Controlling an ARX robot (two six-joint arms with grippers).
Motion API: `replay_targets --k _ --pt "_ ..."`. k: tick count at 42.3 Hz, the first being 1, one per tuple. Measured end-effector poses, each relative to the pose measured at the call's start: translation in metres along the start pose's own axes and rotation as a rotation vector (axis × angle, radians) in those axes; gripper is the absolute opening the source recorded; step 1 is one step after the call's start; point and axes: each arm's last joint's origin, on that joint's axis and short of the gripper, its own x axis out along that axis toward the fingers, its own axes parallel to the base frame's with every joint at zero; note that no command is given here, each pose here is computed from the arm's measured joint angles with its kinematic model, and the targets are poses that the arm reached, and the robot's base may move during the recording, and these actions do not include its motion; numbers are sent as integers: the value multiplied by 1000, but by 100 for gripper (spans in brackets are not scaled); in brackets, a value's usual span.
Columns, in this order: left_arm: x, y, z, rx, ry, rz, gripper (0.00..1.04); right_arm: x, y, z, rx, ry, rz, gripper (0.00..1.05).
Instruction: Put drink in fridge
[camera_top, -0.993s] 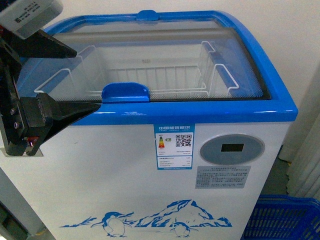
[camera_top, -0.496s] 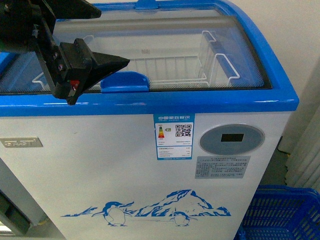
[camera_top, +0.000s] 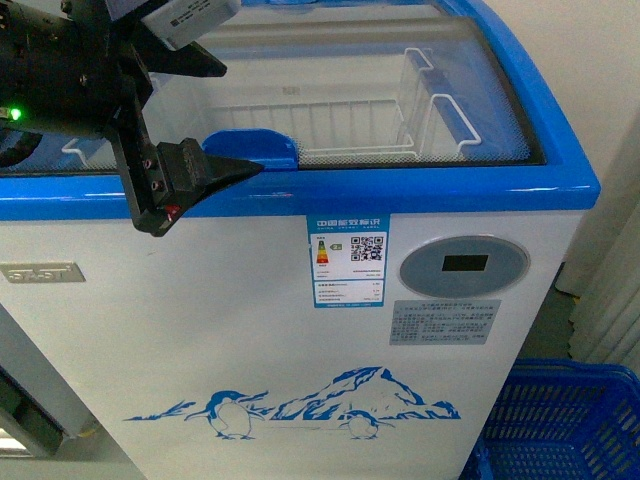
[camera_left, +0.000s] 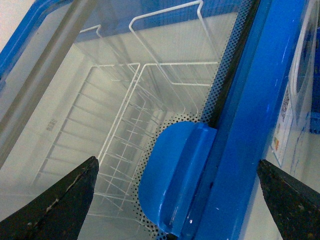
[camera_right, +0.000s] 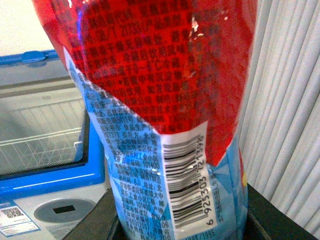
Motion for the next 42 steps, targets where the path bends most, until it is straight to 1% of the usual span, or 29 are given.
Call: replay_targets --k 12,13,16,21,22,24,25,28,31,33,34,38,42 --pt "17 16 -7 48 31 5 97 0 0 0 0 0 0 41" --pt "44 43 -19 118 2 59 97 0 0 0 0 0 1 41" --pt "53 54 -19 153 -2 125 97 0 0 0 0 0 1 41" --pt "68 79 -19 222 37 317 97 0 0 0 0 0 0 41" --pt "69 82 -19 228 43 341 97 0 0 0 0 0 0 41" --pt "72 92 -19 240 62 434 97 0 0 0 0 0 0 41" --pt "73 101 -18 244 71 513 97 0 0 0 0 0 -1 41" --pt "69 118 -13 229 84 675 97 0 0 0 0 0 0 41" --pt "57 134 -7 175 75 823 97 0 0 0 0 0 1 41" --pt "47 141 -3 124 79 898 97 0 0 0 0 0 0 41" --pt "41 143 -2 74 79 927 97 0 0 0 0 0 0 41" --pt "25 136 -4 -123 131 954 97 0 0 0 0 0 0 41" --pt "8 121 -8 -332 183 918 97 0 0 0 0 0 0 41"
